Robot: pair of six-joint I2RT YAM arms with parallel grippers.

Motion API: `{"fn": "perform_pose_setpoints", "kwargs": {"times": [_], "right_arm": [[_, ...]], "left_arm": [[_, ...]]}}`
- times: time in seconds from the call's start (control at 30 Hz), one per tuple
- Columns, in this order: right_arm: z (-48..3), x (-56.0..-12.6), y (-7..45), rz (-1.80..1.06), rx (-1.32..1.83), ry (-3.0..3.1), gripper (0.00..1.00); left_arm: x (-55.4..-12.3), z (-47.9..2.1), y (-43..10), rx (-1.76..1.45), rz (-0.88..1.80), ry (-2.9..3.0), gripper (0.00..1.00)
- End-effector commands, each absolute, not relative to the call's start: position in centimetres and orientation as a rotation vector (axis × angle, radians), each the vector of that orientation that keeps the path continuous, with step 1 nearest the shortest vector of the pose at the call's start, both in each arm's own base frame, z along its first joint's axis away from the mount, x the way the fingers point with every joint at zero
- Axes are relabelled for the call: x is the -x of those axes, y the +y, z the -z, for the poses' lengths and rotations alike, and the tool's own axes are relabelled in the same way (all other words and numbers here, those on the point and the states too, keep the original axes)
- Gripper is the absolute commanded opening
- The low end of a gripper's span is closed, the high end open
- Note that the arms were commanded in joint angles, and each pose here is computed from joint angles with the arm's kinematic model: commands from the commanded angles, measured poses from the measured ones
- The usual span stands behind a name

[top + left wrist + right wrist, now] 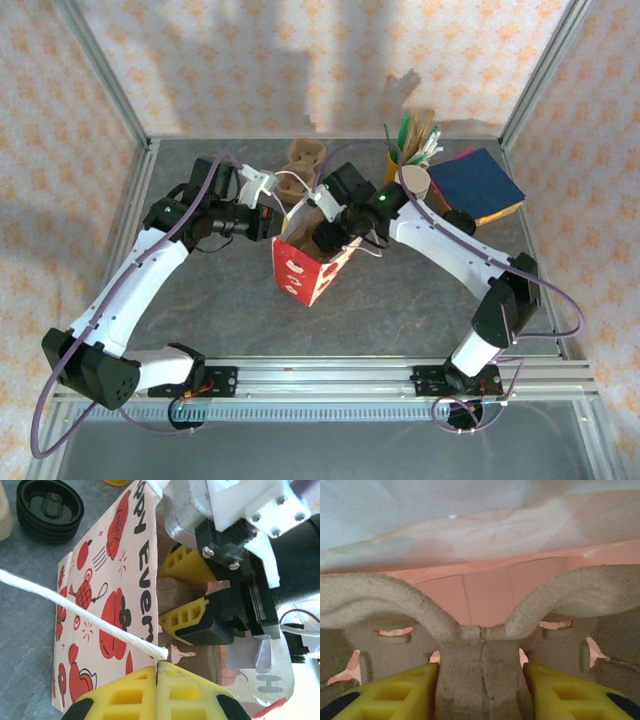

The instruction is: Pack the takeout coffee

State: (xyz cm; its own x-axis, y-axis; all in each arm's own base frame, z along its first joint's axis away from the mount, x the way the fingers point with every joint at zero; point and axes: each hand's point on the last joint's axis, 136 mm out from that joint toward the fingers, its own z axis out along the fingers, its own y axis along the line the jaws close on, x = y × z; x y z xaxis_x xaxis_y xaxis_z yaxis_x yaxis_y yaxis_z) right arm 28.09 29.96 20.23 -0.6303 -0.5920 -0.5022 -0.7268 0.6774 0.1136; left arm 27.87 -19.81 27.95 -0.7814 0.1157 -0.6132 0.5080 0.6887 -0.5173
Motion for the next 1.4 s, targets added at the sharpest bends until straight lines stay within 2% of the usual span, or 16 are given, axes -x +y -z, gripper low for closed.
{"fn": "perform_pose_setpoints", "kwargs": {"times": [0.0,0.3,1.37], "right_arm": [[-19.0,-28.2,29.5,-0.36,1.032,2.501,0.45],[-17.7,-28.6,30.7,-0.354,1.061,2.532,0.46],[-14.3,-29.2,32.6,-0.343,1.115,2.567,0.52]], "left_arm": [[-28.9,-29.2,-19.9,-0.409,0.932,2.301,0.0],[-29.0,-28.9,-18.7,-0.279,0.887,2.31,0.0],[-28.9,-26.9,-17.8,-0.251,0.833,2.376,0.0]]}}
